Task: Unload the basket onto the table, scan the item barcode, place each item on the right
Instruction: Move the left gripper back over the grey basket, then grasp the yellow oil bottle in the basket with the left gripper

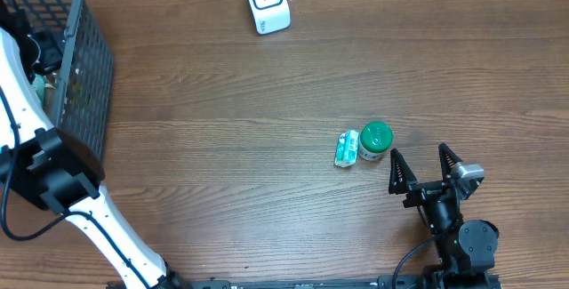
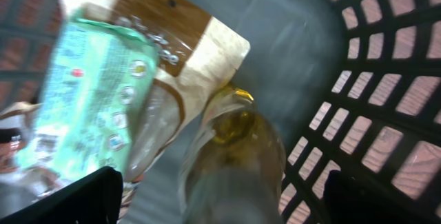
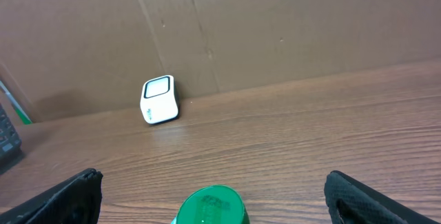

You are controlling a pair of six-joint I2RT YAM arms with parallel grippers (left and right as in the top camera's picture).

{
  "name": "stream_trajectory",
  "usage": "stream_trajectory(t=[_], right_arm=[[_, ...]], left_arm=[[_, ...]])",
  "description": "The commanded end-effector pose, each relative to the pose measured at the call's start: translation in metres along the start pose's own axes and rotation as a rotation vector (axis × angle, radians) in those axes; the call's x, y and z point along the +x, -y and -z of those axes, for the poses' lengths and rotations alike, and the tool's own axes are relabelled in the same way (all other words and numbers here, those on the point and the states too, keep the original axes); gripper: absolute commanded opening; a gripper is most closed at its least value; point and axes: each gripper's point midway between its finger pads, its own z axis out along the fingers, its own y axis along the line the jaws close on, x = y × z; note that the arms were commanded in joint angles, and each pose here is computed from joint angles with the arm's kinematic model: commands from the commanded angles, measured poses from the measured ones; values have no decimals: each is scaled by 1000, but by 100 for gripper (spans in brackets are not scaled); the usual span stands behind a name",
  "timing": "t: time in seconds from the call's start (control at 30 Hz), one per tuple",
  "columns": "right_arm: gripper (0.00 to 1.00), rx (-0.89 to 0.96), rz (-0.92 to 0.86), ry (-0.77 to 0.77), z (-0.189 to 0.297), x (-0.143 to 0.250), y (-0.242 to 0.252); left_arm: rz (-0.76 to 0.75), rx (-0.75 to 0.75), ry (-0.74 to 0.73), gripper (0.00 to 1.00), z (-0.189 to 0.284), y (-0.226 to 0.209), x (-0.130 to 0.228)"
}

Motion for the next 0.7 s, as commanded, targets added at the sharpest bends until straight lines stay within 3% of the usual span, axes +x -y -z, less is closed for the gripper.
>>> stream_trajectory(t=[0.0,0.17,0.27,0.33,0.5,0.67], right_arm=[[100,9,0,5,0,2,3],[100,9,0,5,0,2,3],[100,9,0,5,0,1,3],[100,9,0,5,0,2,3],[100,9,0,5,0,1,3],[100,9,0,5,0,1,3]], left_arm=[[-41,34,-39,83,-19,8,4],[-40,39,-86,61,-39,9,11],[-41,39,-75,41,-39,9,9],[-41,39,-66,35,-36,9,7],[-36,42,-13,26,-15,10,-5],[11,46,150,27,47,11,-32]])
